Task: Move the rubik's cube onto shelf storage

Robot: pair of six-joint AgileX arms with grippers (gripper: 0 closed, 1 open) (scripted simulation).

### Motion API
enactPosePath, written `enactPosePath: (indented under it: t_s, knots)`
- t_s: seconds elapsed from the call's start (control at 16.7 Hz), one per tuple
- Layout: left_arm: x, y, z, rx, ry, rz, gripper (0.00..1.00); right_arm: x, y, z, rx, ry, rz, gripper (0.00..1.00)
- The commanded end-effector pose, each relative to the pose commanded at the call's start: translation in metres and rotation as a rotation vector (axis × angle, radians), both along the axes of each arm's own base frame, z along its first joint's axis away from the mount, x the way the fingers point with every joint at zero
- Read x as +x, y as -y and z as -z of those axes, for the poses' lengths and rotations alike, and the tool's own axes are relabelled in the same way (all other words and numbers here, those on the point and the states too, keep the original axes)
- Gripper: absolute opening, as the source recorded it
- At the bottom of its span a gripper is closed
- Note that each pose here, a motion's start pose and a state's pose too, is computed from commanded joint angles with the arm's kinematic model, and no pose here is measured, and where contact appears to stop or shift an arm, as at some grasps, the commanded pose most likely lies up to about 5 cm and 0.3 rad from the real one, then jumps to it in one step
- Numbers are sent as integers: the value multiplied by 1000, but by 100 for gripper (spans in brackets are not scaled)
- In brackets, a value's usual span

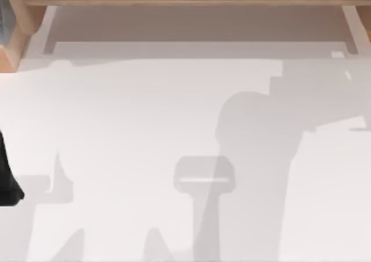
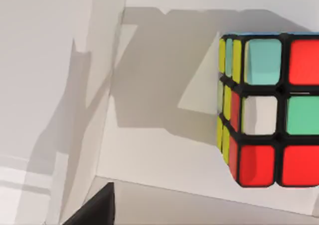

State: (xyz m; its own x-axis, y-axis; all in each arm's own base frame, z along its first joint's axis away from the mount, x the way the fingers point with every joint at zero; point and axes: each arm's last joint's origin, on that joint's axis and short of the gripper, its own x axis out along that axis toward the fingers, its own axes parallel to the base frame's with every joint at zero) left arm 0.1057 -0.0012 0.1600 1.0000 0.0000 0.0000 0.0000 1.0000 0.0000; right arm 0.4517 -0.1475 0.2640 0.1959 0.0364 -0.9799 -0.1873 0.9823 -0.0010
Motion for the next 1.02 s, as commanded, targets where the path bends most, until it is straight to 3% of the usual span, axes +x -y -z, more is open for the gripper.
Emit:
enactPosePath:
  t_s: [0.3, 0.84, 1.02]
  knots:
    - [0, 0, 0, 0, 0, 0, 100, 0, -1, 2, 1, 1, 0, 100]
    - [0, 0, 0, 0, 0, 0, 100, 22, 35, 91, 1, 0, 0, 100]
    - [0, 0, 0, 0, 0, 0, 100, 23, 36, 94, 1, -1, 0, 100]
